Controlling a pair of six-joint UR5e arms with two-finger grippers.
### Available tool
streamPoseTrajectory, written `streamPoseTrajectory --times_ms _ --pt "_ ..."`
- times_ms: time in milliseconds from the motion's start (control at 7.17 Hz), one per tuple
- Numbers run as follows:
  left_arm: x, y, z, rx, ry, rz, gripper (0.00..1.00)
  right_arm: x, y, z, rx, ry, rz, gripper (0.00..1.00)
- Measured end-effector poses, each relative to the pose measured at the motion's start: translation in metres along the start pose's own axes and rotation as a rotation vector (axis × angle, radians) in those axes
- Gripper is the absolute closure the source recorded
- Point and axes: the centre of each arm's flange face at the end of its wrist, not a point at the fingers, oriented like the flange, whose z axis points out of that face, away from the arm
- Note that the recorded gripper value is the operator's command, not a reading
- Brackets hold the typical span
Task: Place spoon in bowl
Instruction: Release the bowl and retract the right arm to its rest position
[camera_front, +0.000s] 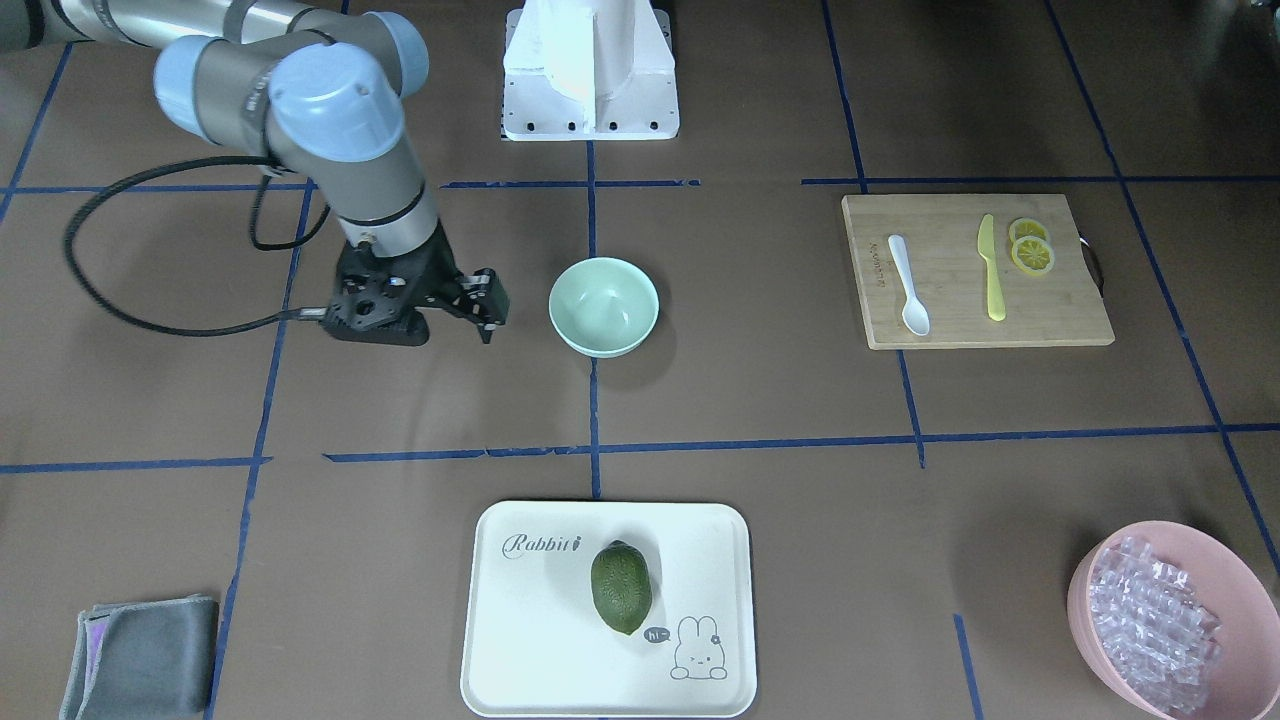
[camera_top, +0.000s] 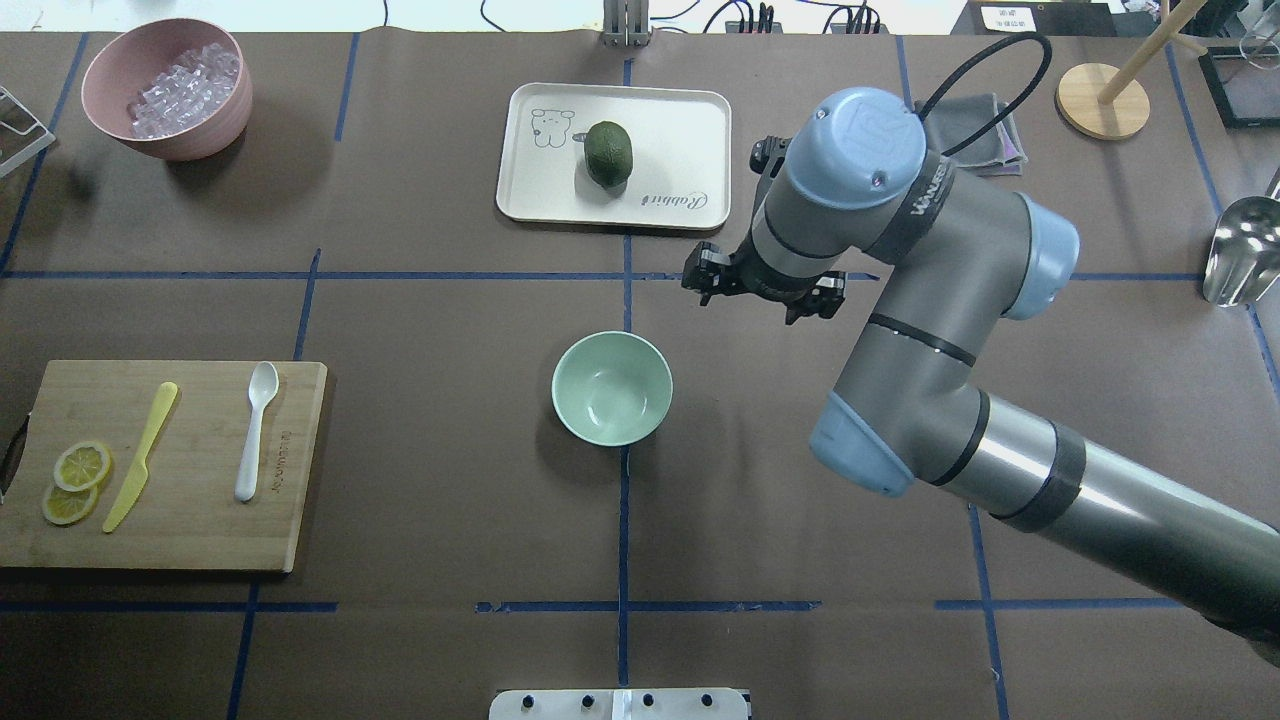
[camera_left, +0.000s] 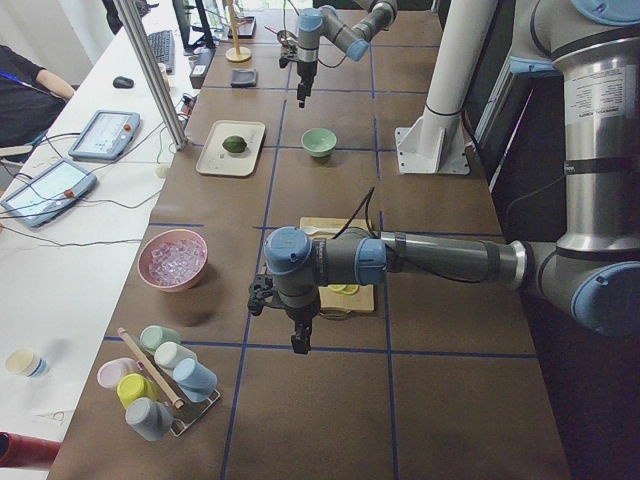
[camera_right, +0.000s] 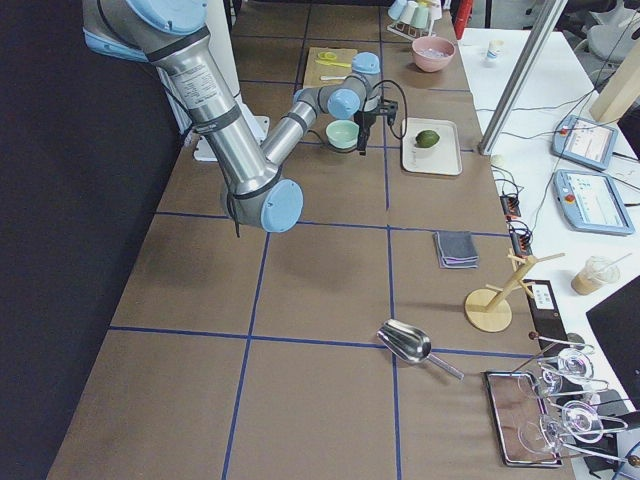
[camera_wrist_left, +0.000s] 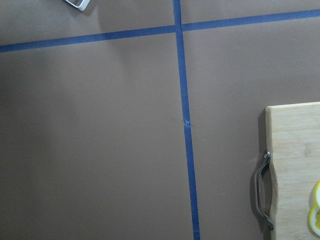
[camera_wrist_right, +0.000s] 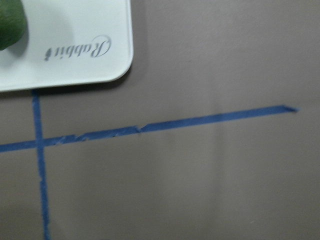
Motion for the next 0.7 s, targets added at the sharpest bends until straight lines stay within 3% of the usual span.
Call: streamPoseTrajectory --times_ms 279,698 --pt "0.009 -0.010 -0.004 0.014 0.000 0.020 0.00 0.111 -0.047 -0.027 -0.024 0.030 -0.148 0.00" --pt "0.026 -0.034 -0.021 0.095 -0.004 0.098 0.00 0.308 -0.082 -0.064 -0.044 0.099 -0.384 0.00"
